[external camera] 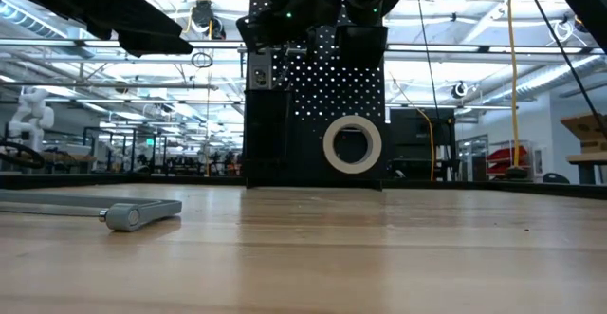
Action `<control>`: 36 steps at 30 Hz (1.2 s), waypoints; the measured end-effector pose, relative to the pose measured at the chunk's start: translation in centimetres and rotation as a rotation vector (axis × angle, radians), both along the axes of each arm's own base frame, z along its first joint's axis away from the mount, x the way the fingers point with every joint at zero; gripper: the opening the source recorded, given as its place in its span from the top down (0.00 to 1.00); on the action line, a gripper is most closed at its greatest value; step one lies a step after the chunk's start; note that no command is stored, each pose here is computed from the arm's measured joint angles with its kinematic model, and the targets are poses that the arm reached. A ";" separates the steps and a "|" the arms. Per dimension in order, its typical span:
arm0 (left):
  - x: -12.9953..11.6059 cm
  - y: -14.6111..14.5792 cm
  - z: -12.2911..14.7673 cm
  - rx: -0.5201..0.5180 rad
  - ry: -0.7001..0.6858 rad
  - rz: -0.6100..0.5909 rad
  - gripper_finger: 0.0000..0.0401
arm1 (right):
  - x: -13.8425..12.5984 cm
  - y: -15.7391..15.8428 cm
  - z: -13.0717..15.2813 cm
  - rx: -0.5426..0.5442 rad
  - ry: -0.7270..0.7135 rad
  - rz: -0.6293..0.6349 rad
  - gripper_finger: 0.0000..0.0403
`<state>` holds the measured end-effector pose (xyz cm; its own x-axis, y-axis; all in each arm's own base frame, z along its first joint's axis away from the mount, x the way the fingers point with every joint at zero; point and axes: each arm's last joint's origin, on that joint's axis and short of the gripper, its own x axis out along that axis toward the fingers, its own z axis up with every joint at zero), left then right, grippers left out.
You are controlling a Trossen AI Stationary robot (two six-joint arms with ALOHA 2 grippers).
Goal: Hang tools onto peg board
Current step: Put the black safety glasses into the left black tool bin
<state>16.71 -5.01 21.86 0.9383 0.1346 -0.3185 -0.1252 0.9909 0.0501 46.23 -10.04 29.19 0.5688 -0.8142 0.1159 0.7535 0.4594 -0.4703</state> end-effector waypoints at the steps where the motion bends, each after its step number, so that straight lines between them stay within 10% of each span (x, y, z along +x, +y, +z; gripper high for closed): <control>1: 0.0 0.0 0.0 0.000 0.000 0.000 0.29 | 0.0 0.0 0.0 0.000 0.001 0.000 0.92; 22: 0.0 0.0 0.0 -0.002 0.002 -0.006 0.29 | 0.0 -0.5 -1.5 0.058 0.141 0.014 0.89; 36: 0.0 0.0 -0.1 0.000 0.006 -0.006 0.29 | 0.1 0.1 -1.3 0.040 0.143 0.024 0.60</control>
